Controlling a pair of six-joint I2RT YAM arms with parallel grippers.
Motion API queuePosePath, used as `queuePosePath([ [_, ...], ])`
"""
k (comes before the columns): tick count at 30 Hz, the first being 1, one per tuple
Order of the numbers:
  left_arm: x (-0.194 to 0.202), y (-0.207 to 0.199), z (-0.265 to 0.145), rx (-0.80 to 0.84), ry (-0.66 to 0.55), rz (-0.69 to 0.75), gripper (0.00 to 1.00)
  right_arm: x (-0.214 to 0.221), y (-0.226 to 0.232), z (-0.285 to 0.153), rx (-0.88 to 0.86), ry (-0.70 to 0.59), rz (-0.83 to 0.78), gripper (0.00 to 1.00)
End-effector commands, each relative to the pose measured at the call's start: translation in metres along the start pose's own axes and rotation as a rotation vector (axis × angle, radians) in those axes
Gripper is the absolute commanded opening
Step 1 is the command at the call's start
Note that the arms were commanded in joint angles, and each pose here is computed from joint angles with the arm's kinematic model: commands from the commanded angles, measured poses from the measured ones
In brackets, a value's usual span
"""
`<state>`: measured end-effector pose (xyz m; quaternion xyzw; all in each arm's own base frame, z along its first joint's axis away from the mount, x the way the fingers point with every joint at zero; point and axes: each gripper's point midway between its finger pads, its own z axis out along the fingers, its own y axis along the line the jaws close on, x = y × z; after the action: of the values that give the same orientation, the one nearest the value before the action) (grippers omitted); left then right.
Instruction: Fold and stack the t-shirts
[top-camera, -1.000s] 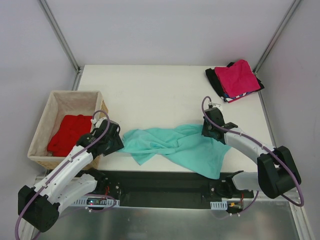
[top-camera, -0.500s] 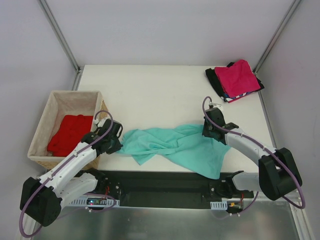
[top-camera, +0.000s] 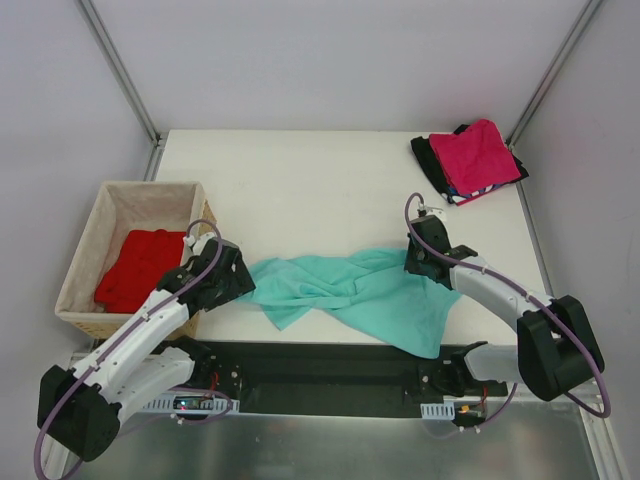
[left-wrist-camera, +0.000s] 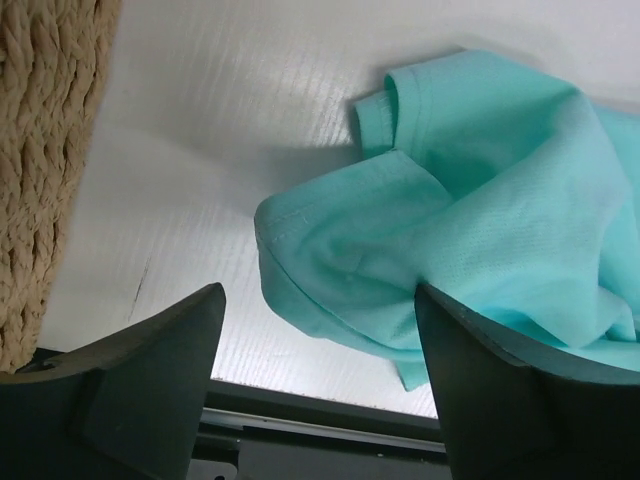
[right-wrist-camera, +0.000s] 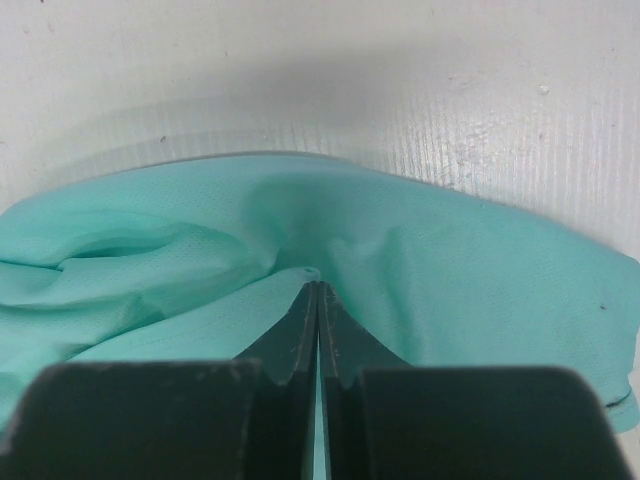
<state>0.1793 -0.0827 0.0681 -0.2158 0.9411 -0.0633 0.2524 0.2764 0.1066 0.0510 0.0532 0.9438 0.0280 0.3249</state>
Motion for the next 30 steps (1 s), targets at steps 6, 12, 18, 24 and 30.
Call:
queuePosePath([
  [6, -0.004, 0.01, -0.001, -0.029, -0.034, -0.005, 0.75, -0.006, 0.001, -0.004, 0.0, -0.025, -0.002, 0.01],
  [12, 0.002, 0.018, 0.008, -0.077, -0.019, -0.008, 0.65, -0.004, -0.001, -0.005, 0.007, -0.024, -0.006, 0.01],
  [18, 0.009, 0.025, 0.014, -0.099, -0.007, -0.021, 0.64, -0.004, -0.001, -0.005, 0.007, -0.024, -0.006, 0.01],
  [24, 0.01, 0.028, 0.018, -0.111, -0.016, -0.028, 0.56, -0.003, 0.0, -0.005, 0.006, -0.022, -0.006, 0.01],
  [30, 0.014, 0.029, 0.026, -0.127, 0.001, -0.028, 0.4, -0.005, -0.002, -0.007, 0.008, -0.03, -0.01, 0.01],
])
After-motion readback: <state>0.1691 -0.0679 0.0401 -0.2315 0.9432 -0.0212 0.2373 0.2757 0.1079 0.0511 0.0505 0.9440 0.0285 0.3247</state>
